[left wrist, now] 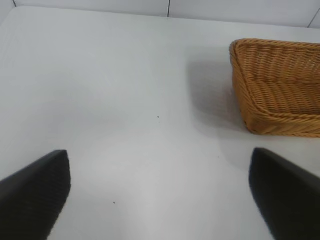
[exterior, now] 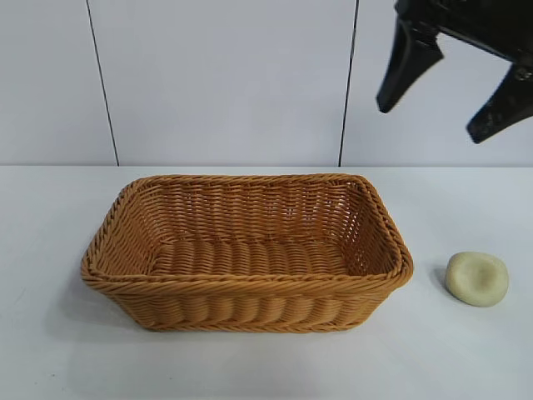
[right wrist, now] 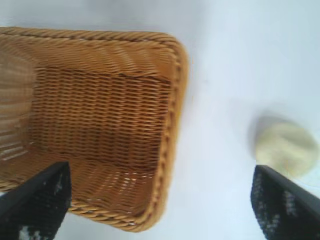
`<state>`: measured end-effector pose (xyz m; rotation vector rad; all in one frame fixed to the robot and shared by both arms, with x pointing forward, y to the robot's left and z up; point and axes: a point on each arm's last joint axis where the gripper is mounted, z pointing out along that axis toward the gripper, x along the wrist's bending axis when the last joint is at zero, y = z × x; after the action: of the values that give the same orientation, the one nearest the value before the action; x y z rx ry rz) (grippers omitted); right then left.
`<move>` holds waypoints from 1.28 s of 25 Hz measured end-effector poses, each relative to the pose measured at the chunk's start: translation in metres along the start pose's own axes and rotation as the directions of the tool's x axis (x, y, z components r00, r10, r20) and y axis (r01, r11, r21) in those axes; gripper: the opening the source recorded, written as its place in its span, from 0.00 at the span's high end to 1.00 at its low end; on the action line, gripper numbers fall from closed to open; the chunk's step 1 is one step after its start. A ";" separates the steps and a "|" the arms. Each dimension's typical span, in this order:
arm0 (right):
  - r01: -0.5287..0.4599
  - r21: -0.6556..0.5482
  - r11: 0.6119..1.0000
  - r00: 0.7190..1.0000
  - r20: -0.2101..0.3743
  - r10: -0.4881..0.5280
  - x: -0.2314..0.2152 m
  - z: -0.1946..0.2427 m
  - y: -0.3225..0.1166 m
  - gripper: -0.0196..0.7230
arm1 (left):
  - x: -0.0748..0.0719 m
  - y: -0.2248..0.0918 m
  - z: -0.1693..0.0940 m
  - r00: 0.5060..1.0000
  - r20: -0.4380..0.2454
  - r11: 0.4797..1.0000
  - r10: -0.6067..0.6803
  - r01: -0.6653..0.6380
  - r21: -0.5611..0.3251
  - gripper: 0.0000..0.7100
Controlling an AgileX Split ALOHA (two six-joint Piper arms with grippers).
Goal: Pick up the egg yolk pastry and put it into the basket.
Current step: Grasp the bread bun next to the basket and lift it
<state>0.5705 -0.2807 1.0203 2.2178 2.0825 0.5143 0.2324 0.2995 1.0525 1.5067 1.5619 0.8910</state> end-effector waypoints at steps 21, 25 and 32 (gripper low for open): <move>-0.061 0.270 0.961 0.996 0.085 0.039 -0.031 0.127 -0.005 0.33 | 0.000 0.000 0.000 1.000 0.000 1.000 0.000 0.000 -0.001 0.02; -0.057 0.270 0.961 0.996 0.087 0.035 -0.031 0.127 -0.005 0.69 | 0.000 0.000 0.000 1.000 0.000 1.000 0.000 0.000 -0.001 0.02; -0.023 0.186 0.982 0.998 0.064 0.011 -0.017 0.074 0.020 0.80 | 0.000 0.000 0.000 1.000 0.000 1.000 0.000 0.000 -0.001 0.02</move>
<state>0.6097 -0.2857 0.9524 2.3178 2.1634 0.2561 0.2325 0.2995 1.0526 1.5062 1.5613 0.8915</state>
